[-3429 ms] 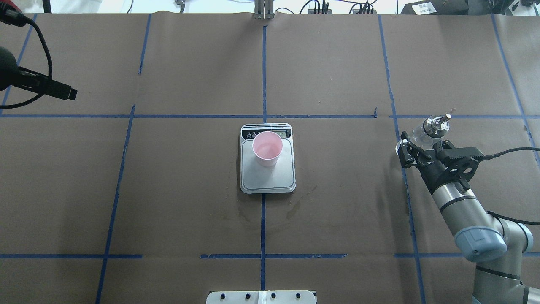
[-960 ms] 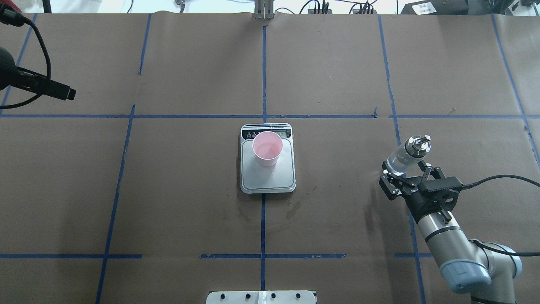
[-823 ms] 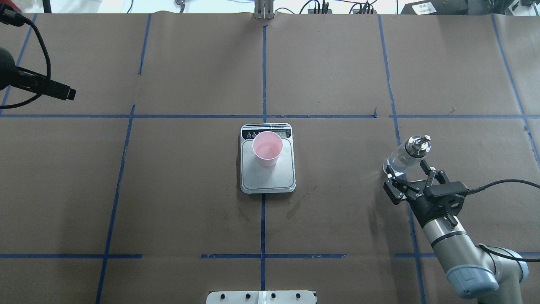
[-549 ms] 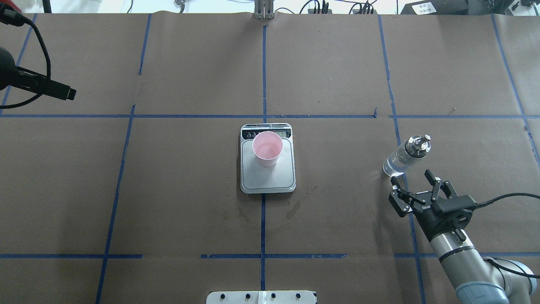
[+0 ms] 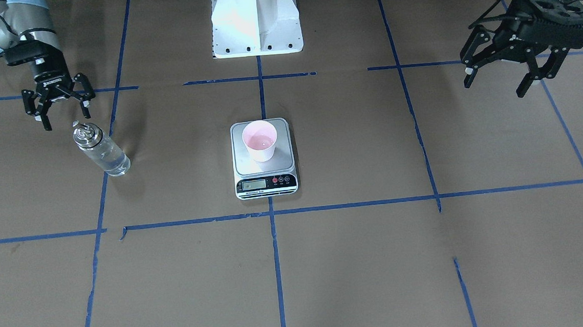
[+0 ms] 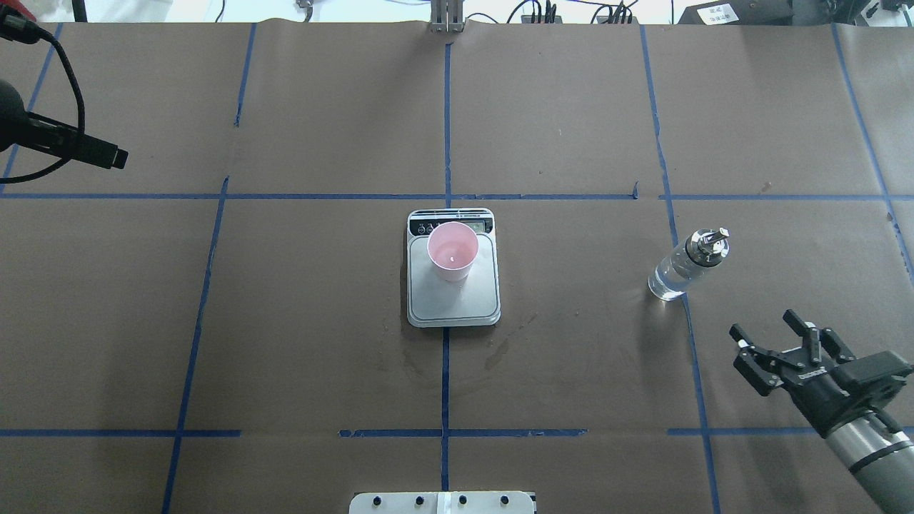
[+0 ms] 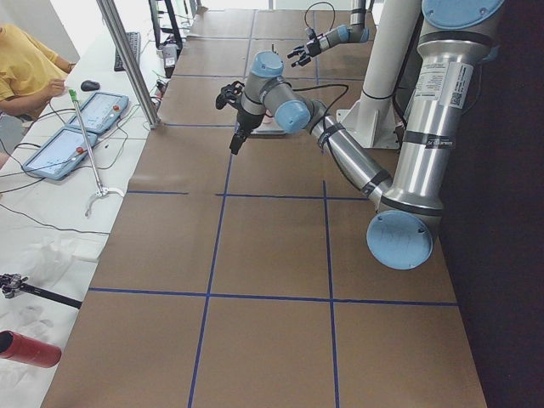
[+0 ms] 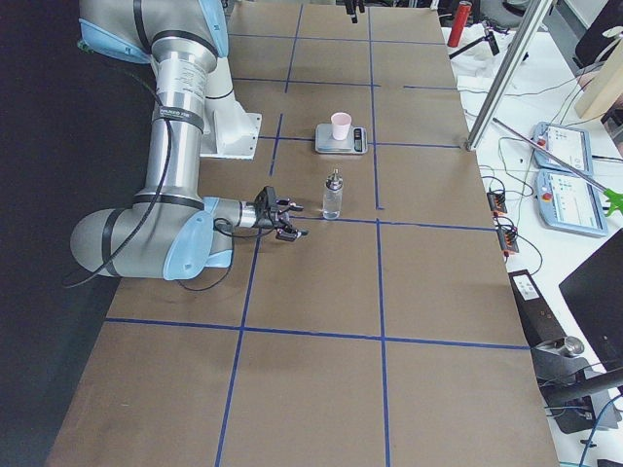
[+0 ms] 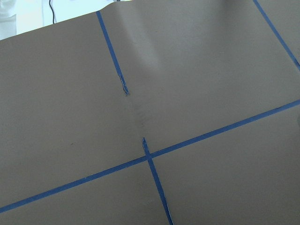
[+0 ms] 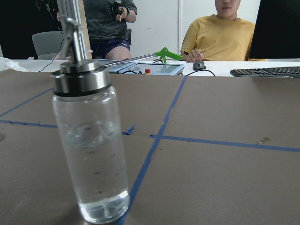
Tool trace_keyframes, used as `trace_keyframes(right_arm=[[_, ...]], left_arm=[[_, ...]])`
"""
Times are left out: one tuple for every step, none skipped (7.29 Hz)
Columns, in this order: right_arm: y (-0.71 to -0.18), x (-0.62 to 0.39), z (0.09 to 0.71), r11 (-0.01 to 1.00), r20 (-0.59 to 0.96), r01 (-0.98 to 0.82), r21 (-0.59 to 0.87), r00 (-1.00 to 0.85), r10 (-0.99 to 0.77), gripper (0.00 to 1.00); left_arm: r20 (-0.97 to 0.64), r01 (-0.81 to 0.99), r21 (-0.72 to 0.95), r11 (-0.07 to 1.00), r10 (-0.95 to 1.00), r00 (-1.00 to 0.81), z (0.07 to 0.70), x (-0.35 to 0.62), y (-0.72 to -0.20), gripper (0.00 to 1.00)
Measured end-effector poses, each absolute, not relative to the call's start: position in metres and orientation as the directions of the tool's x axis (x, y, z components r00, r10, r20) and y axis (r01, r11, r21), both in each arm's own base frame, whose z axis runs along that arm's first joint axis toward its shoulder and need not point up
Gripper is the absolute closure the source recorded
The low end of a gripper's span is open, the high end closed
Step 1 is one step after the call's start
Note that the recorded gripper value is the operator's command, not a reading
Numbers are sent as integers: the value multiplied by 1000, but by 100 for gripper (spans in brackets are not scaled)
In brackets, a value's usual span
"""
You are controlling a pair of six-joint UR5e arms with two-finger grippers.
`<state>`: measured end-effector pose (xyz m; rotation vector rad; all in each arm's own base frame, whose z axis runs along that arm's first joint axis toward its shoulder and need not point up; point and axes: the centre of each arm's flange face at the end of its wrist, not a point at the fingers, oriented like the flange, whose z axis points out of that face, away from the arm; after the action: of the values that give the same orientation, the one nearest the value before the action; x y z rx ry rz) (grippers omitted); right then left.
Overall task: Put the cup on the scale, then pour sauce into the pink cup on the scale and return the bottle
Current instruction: 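Open the right gripper and pull it back from the bottle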
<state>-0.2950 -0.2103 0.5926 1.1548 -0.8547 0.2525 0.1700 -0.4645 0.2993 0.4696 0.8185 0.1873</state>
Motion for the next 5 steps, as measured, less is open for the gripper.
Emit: trace_keyframes(right_arm=[[-213,-269,605,434,704,-574,695,665,-248,0],[-224,-251,612,450,699,-560,696,671,-246,0],[-245,-236,615,477,686,-531,700,685,-244,0],[-274,-222,616,515,671,-495,700,702,-239,0],[-313,-208,611,562,660,-457,689,716,-228,0]], left_arm=[[-657,17,469,883,335,675,301,170,-465,1],[-655,13,464,886,333,679,305,170,-465,1],[-651,7,457,889,330,683,312,169,-465,1],[-648,4,451,893,325,689,318,168,-466,1],[-642,-1,447,894,322,696,325,163,-471,1]])
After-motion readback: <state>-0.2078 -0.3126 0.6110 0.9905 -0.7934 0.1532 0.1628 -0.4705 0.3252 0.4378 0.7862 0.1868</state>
